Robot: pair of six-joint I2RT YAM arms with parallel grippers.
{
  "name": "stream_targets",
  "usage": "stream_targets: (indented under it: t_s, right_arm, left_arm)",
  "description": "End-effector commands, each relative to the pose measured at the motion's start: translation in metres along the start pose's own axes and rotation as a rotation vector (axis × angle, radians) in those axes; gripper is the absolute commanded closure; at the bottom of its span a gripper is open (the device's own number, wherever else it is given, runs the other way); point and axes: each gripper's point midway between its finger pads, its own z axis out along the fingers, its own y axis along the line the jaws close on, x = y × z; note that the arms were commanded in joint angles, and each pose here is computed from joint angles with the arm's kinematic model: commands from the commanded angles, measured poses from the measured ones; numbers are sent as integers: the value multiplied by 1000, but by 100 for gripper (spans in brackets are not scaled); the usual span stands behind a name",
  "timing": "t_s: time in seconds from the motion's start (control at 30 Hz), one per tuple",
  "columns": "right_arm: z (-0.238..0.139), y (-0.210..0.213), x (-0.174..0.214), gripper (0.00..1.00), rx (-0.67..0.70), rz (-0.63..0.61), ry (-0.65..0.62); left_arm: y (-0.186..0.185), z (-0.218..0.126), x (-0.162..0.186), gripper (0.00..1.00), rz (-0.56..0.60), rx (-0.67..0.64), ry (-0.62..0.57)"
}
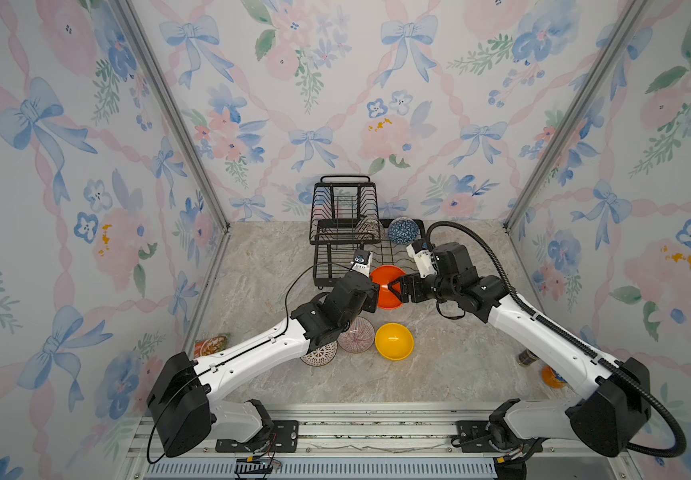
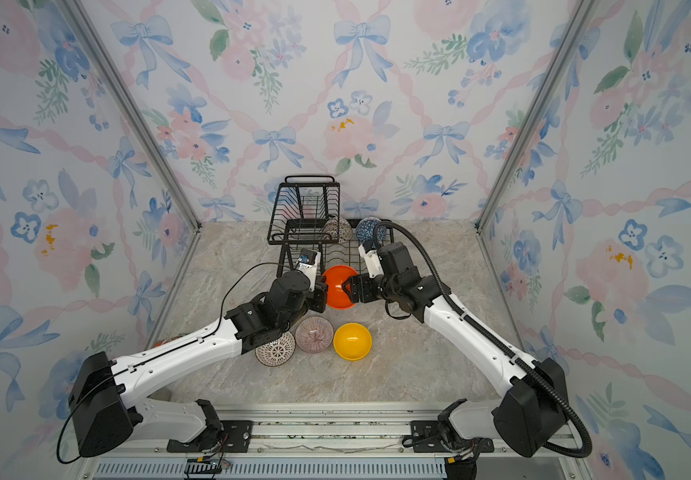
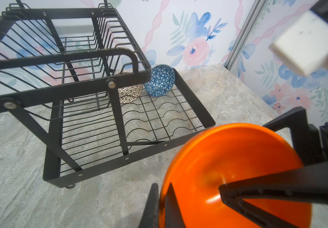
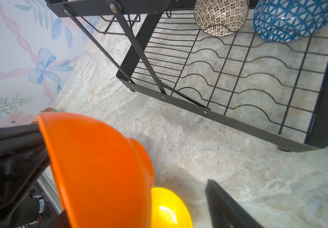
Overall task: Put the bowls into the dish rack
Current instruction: 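Grasp the orange bowl rim with the right gripper beside the left gripper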
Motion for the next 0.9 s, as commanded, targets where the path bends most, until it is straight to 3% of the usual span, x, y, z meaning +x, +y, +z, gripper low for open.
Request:
stream_targets:
  t_s: [0.0,0.2,0.63,0.83,0.87]
  right_arm:
    - [-1,9,-10,28,-7,-9,-17]
    - [3,8,-10,57,0,-5,-13]
    - [10,10,-5,100,5,-4,-5]
    - [6,4,-2,100,47,-33,-12]
    - [5,2,-3,100,56,-43,-18]
  left_arm:
    - [1,-5,-14,100,-12,7,-59]
    - [-1,-6,-12,100,-9,23,-65]
    - [-11,-10,1,100,13,106,-36]
    - [-8,-11,16,100,25,112,17]
    - [-8,-12,18,95,26,118,24]
